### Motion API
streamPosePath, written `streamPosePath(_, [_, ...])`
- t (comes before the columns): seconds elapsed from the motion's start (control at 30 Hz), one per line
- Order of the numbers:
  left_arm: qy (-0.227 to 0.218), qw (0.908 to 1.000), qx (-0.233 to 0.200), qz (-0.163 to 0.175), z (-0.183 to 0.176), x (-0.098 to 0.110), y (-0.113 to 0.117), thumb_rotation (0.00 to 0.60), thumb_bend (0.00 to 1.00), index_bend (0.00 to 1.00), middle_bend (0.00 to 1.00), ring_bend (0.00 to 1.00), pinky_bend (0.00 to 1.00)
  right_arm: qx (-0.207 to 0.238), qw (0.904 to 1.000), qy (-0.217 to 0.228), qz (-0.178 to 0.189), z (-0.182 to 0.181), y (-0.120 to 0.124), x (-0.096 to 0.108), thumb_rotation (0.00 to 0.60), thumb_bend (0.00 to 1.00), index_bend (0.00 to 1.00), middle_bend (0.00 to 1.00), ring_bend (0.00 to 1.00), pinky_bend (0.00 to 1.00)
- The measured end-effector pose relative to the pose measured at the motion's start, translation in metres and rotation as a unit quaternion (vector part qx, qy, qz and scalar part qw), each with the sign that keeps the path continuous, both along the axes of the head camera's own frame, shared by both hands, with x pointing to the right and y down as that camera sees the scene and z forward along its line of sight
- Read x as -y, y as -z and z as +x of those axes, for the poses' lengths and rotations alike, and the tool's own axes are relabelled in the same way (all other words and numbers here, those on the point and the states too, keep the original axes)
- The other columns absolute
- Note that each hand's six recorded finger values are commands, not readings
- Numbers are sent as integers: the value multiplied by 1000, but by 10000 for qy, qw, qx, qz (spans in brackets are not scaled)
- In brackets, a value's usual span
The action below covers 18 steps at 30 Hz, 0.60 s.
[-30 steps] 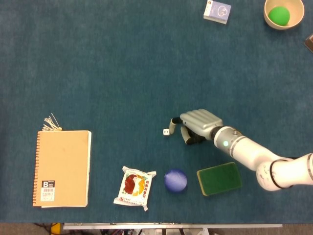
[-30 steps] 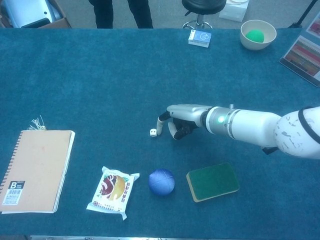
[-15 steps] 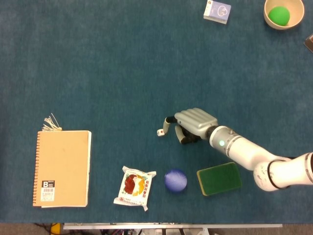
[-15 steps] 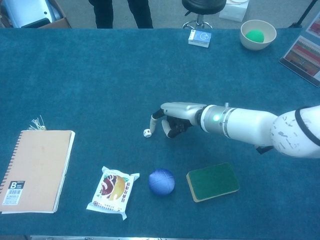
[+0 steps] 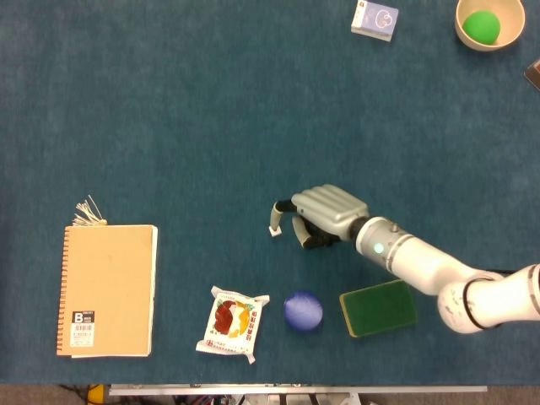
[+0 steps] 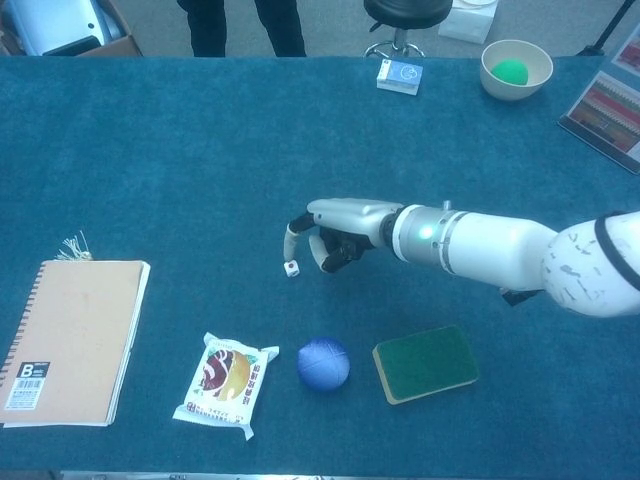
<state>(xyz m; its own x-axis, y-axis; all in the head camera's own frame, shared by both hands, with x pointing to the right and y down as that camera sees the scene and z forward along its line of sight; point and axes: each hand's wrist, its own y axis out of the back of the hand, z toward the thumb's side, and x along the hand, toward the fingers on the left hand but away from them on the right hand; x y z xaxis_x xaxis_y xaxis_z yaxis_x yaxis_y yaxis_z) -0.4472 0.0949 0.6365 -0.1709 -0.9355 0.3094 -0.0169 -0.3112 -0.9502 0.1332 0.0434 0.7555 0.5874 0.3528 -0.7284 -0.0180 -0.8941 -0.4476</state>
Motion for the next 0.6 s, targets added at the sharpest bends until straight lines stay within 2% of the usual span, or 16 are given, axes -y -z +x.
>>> streamPosePath(0.17, [-6,10000,10,-6,0,0,0,600,380,434,340,101,151,-153,9989,113,440,11,9,9,600,1000,352,1000,1000,1000])
streamPosePath(0.3, [10,10000,31,-20,-1,0,-1,600,380,434,340,101,151,-446,9910,361,1209,30,17,20,600,1000,352,1000,1000,1000])
streamPosePath(0.4, [13,10000,45,-38,-1,-1,-3,600,380,434,340,101,151,-760,9749,639,1993,51,25,28,600,1000,352,1000,1000,1000])
streamPosePath(0.5, [8,10000,55,-48,-1,-1,-4,600,380,434,340,101,151,-1150,9522,906,2683,81,36,32,600,996,352,976,1000,1000])
streamPosePath(0.57, [7,10000,60,-57,-1,-1,-5,600,380,434,340,101,151,-1422,9356,1084,3043,103,44,32,600,938,352,934,1000,1000])
streamPosePath(0.6, [5,10000,61,-59,-1,0,-6,600,380,434,340,101,152,-1532,9291,1158,3162,111,47,32,600,868,352,905,994,1000])
